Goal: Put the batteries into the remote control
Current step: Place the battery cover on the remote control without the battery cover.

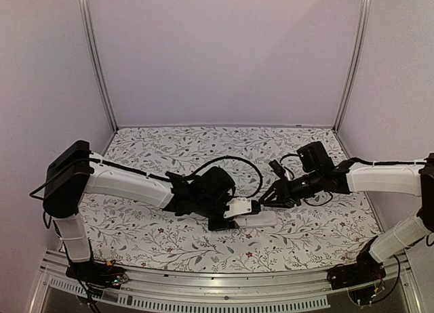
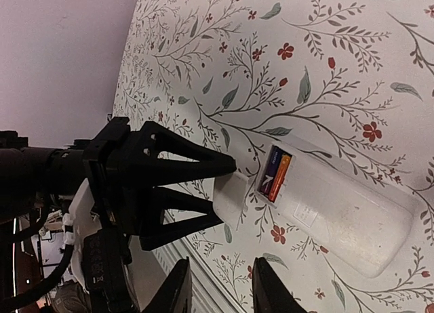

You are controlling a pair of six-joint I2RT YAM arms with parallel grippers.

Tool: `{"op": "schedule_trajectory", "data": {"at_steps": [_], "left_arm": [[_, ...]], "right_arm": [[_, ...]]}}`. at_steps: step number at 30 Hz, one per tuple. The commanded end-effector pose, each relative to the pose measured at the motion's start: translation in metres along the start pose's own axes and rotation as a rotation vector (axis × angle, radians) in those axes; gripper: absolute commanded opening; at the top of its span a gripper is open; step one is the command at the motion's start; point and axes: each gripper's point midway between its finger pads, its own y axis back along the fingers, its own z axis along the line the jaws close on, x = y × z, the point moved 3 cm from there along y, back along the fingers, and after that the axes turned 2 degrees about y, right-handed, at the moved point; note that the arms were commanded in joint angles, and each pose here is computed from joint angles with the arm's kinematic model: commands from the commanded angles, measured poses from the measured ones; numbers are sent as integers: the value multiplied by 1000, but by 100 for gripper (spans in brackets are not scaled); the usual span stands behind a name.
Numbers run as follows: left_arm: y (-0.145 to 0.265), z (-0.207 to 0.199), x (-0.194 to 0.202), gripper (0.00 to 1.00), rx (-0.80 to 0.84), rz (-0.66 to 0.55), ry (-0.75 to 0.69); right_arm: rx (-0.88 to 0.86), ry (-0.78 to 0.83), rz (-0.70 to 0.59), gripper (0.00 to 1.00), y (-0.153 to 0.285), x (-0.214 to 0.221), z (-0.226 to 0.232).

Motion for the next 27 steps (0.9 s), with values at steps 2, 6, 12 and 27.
{"op": "schedule_trajectory", "data": {"at_steps": [2, 6, 12, 27], "left_arm": [[-2, 19, -4, 42, 22, -46, 21], [-9, 20, 1, 43, 39, -26, 26], [-18, 20, 4, 45, 54, -15, 35], [-31, 24, 17, 48, 86, 35, 72]], "right_arm": [[-96, -51, 7, 26, -13, -9, 4], [-140, -82, 16, 22, -23, -14, 4], [-173, -139, 40, 19, -35, -15, -1], [-168, -197, 101, 9, -59, -1, -17]]}}
